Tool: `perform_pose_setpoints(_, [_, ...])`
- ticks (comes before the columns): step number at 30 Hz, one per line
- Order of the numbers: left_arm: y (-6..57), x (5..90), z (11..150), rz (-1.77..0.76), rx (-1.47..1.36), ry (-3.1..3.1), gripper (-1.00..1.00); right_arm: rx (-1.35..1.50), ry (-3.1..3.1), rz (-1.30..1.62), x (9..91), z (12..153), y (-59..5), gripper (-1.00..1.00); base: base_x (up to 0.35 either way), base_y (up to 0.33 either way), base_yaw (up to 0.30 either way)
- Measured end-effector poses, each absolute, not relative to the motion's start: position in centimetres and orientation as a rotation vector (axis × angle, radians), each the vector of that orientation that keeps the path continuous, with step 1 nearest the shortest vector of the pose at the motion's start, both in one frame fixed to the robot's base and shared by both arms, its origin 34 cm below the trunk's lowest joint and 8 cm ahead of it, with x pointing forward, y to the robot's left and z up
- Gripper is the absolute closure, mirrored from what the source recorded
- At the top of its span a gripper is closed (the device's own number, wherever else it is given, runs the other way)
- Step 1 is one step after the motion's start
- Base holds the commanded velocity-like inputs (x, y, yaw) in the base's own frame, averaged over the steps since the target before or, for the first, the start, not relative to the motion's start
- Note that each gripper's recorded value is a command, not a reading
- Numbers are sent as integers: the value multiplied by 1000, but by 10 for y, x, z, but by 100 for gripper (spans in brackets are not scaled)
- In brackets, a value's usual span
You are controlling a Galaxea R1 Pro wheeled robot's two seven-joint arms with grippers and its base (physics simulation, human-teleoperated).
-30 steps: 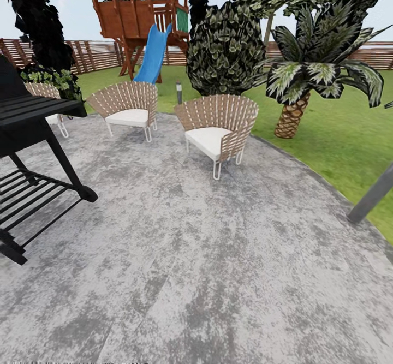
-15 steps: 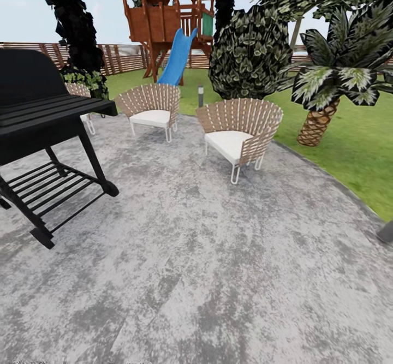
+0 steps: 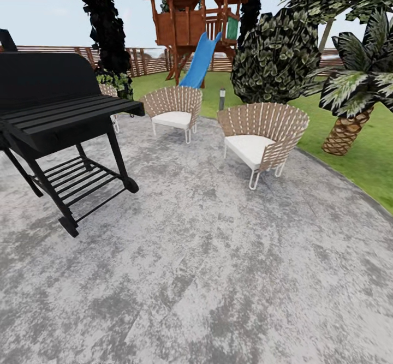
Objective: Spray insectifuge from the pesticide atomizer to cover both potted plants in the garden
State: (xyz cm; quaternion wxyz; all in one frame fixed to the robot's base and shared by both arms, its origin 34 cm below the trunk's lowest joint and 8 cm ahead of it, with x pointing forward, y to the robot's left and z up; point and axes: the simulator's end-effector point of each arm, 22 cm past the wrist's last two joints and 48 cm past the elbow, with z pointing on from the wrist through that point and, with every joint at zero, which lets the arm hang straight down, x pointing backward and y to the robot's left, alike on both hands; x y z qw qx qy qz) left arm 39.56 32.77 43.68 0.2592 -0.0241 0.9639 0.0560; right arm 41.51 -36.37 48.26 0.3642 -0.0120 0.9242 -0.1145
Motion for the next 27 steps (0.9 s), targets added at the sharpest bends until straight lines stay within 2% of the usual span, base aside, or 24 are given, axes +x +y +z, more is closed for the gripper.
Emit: perform_pose_setpoints(27, [327, 403, 442, 149, -63, 2591, -100, -26, 2357, -292, 422, 488, -363, -100, 0, 0, 249])
